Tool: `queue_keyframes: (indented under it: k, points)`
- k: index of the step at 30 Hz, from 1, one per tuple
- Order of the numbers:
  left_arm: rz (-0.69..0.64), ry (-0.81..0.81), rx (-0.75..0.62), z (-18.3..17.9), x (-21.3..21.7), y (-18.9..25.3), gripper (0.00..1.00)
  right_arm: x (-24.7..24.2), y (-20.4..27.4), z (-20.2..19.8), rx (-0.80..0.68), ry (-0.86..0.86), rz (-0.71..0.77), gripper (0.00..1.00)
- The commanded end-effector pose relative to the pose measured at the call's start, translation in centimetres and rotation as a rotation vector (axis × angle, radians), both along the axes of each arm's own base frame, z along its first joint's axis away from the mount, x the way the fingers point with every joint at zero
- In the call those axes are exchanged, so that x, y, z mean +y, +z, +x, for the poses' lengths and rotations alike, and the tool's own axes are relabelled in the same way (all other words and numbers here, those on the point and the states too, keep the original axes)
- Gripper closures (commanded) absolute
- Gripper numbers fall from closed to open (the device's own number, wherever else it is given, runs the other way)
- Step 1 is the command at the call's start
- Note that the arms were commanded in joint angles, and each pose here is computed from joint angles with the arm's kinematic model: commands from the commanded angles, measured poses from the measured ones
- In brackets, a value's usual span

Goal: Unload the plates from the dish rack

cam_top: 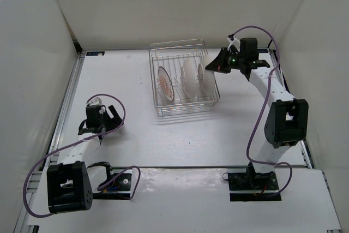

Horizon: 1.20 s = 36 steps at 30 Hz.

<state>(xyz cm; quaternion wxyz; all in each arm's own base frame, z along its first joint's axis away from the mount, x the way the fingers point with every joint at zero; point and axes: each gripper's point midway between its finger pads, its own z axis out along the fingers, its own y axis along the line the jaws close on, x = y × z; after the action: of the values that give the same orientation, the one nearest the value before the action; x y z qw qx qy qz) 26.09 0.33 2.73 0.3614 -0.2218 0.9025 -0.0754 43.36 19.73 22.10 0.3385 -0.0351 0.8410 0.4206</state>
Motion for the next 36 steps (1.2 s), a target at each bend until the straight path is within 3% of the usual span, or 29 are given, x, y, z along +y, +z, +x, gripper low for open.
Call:
queue_keyframes:
  k: [1, 17, 26, 32, 36]
  points:
    - [-0.051, -0.001, 0.123, -2.8, -0.8, -2.4, 0.0, -0.5, 10.0, 1.0, -0.29, -0.023, 0.031, 1.0]
    - [-0.056, 0.004, 0.106, -2.9, -0.8, -2.1, 0.0, -2.0, 21.6, -3.7, -0.502, -0.164, 0.197, 1.0]
    - [-0.057, 0.008, 0.12, -3.2, -0.8, -2.4, 0.0, -2.8, 19.8, -6.0, -0.497, -0.194, 0.193, 1.0]
    - [-0.056, 0.007, 0.109, -3.1, -0.7, -2.2, 0.0, -5.3, 19.1, -9.6, -0.512, -0.264, 0.017, 1.0]
    - [-0.077, -0.003, 0.093, -3.1, -1.1, -2.0, 0.0, -7.3, 14.5, -13.3, -0.427, -0.299, -0.103, 1.0]
